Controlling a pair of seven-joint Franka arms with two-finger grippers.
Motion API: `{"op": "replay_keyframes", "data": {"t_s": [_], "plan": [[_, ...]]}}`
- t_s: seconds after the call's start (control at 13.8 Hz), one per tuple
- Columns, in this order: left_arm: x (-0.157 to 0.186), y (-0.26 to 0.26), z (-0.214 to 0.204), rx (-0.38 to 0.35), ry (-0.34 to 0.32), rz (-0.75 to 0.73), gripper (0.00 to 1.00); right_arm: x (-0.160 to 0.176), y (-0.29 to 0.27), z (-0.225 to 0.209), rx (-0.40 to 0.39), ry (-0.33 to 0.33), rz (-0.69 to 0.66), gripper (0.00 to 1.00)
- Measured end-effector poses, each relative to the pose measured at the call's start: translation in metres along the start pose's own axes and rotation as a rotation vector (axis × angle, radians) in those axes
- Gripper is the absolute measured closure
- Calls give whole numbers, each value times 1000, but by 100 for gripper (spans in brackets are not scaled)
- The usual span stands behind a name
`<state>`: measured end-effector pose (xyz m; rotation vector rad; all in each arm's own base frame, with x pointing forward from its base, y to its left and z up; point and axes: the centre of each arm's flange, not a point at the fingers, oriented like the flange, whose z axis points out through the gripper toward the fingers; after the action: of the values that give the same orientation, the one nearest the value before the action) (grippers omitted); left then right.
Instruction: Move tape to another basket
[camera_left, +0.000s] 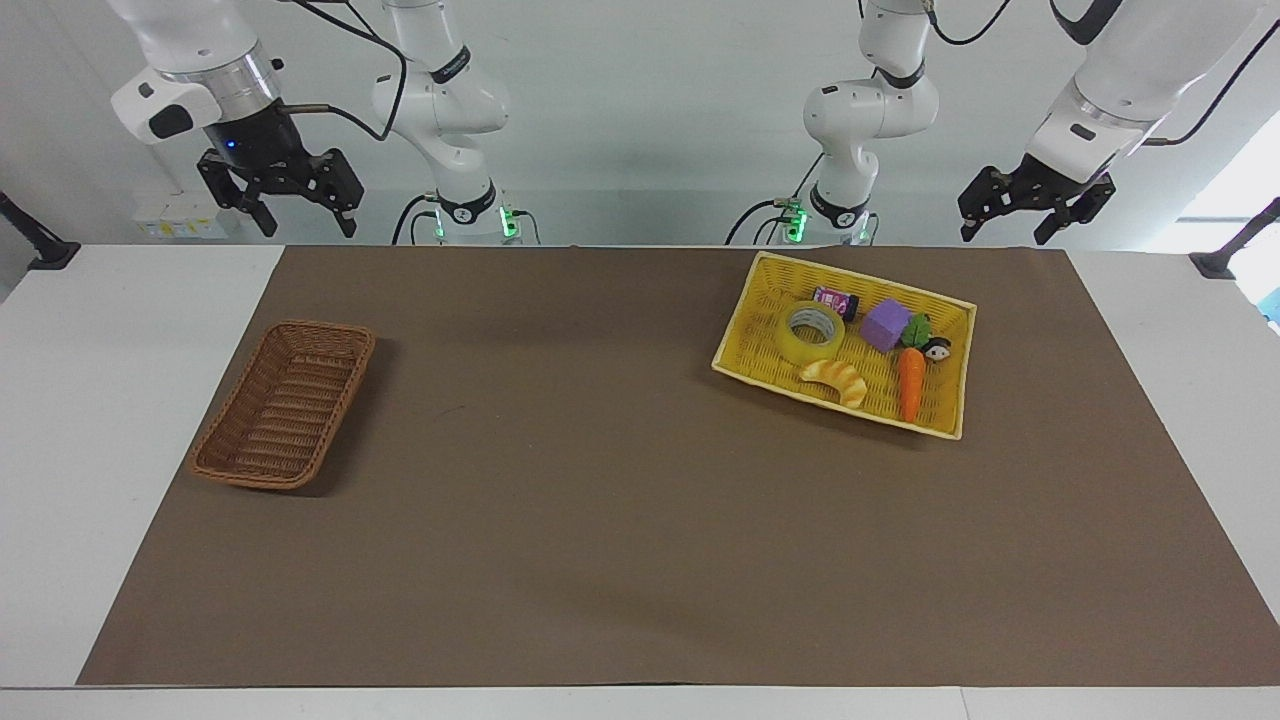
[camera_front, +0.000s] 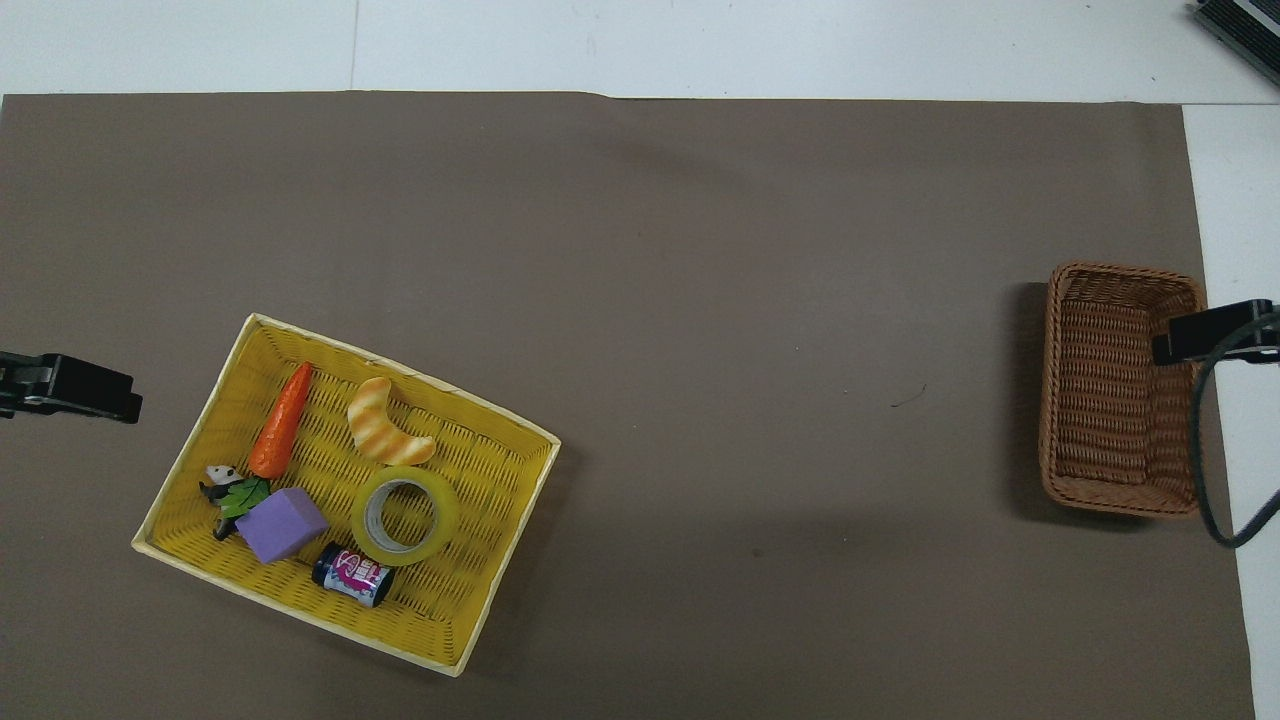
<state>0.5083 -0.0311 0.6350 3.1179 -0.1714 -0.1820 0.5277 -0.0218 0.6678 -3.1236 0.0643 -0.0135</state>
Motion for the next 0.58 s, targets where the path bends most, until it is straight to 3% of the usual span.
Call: {"op": "replay_keyframes", "data": {"t_s": [0.58], "plan": [[10,25,60,-19,-24,43,0,0,0,0,0,0,0,0]]}}
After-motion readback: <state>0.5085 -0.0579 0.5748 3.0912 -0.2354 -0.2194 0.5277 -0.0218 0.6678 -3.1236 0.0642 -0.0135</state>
